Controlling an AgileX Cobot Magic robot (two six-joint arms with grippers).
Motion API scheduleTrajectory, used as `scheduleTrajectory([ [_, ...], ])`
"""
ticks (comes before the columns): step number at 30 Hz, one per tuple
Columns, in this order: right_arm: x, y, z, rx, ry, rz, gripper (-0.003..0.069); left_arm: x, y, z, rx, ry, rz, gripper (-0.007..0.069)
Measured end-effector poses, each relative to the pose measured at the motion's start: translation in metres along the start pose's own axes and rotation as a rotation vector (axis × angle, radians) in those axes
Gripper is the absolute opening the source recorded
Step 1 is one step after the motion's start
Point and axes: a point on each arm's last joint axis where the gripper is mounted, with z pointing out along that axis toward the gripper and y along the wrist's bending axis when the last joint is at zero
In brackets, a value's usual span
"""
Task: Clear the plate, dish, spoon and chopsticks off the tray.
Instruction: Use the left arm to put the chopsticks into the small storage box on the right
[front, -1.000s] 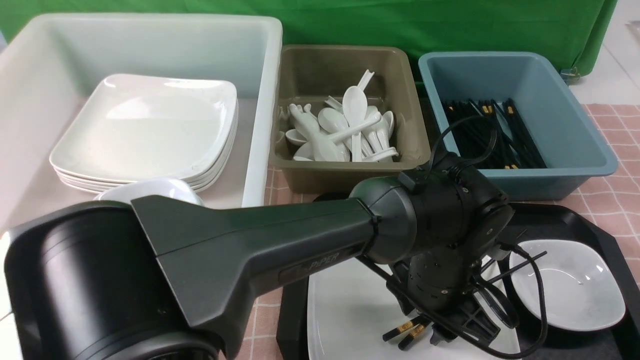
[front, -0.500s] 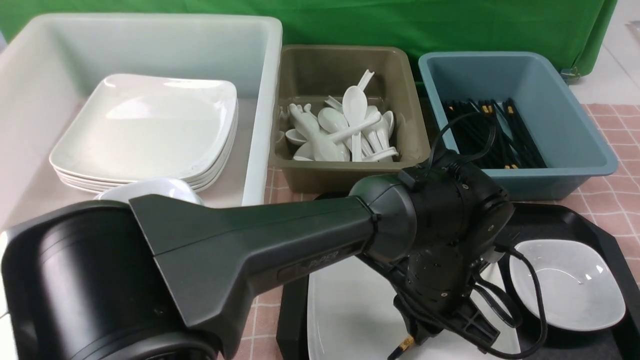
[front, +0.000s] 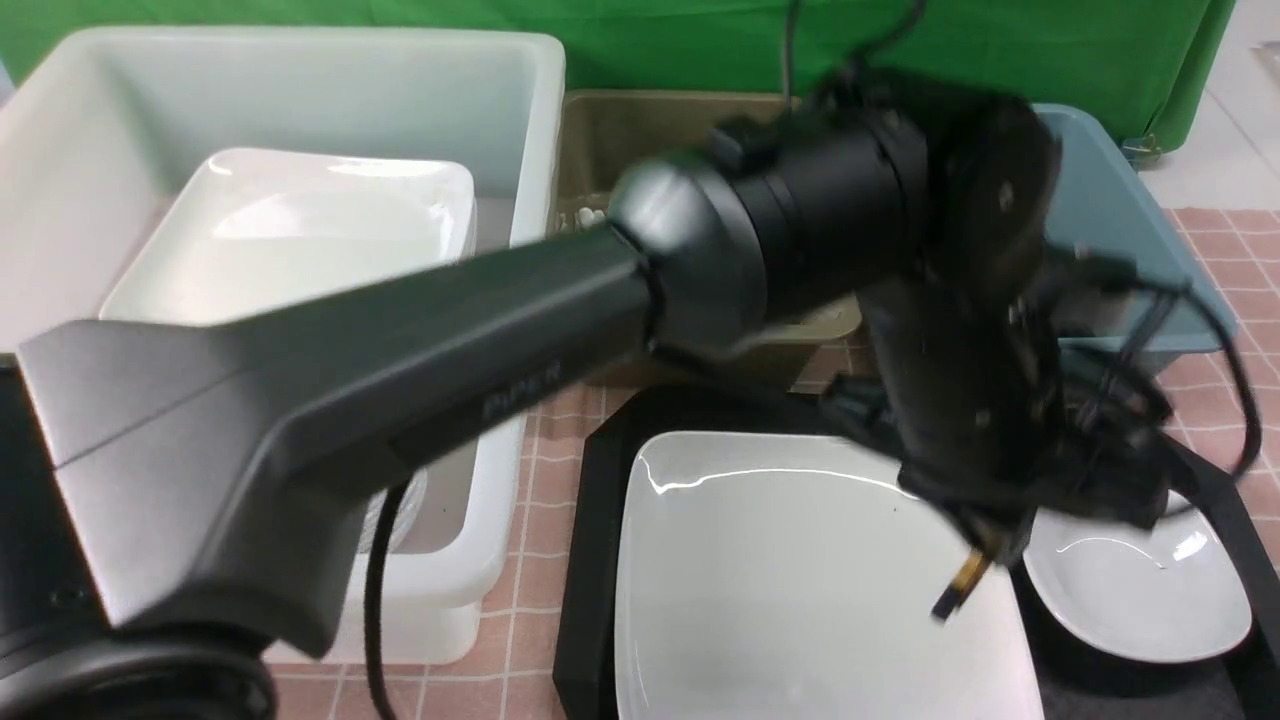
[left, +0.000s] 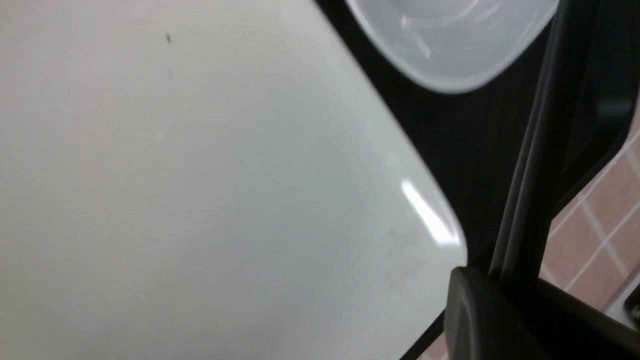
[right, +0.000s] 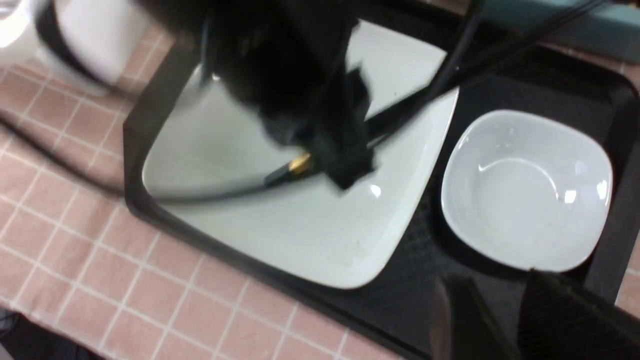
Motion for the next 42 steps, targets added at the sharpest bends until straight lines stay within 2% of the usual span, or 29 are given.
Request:
scheduleTrajectory([
  [5, -0.005, 0.000, -0.001, 0.004, -0.048, 0.022, 0.0242, -0.032, 0.023, -0.001, 0.046, -0.073, -0.116, 0.0018],
  [10, -0.006, 0.000, -0.001, 0.006, -0.063, 0.027, 0.0242, -0.048, 0.043, 0.024, 0.163, -0.044, -0.265, 0.0018],
  [13, -0.006, 0.000, -0.001, 0.006, -0.069, 0.028, 0.0242, -0.054, 0.060, 0.046, 0.279, 0.016, -0.419, 0.0018],
  [15, -0.006, -0.001, -0.001, 0.006, -0.070, 0.028, 0.0242, -0.055, 0.063, 0.050, 0.317, 0.034, -0.459, 0.0018],
  [16, -0.007, -0.001, -0.001, 0.007, -0.074, 0.028, 0.0242, -0.057, 0.067, 0.052, 0.391, 0.057, -0.520, 0.0018],
  [18, -0.007, -0.001, -0.001, 0.007, -0.078, 0.028, 0.0242, -0.060, 0.070, 0.053, 0.461, 0.064, -0.572, 0.0018],
  [23, -0.008, -0.001, -0.001, 0.007, -0.082, 0.028, 0.0242, -0.069, 0.078, 0.049, 0.571, 0.046, -0.714, 0.0018],
  [27, -0.008, -0.001, -0.001, 0.007, -0.083, 0.028, 0.0242, -0.075, 0.088, 0.048, 0.620, 0.032, -0.819, 0.0018],
  [35, -0.008, -0.001, -0.001, 0.007, -0.083, 0.028, 0.0242, -0.086, 0.099, 0.048, 0.653, -0.063, -0.937, 0.0035],
  [42, -0.008, -0.001, -0.001, 0.007, -0.083, 0.040, 0.0242, -0.091, 0.118, 0.061, 0.698, -0.068, -1.085, 0.0124],
])
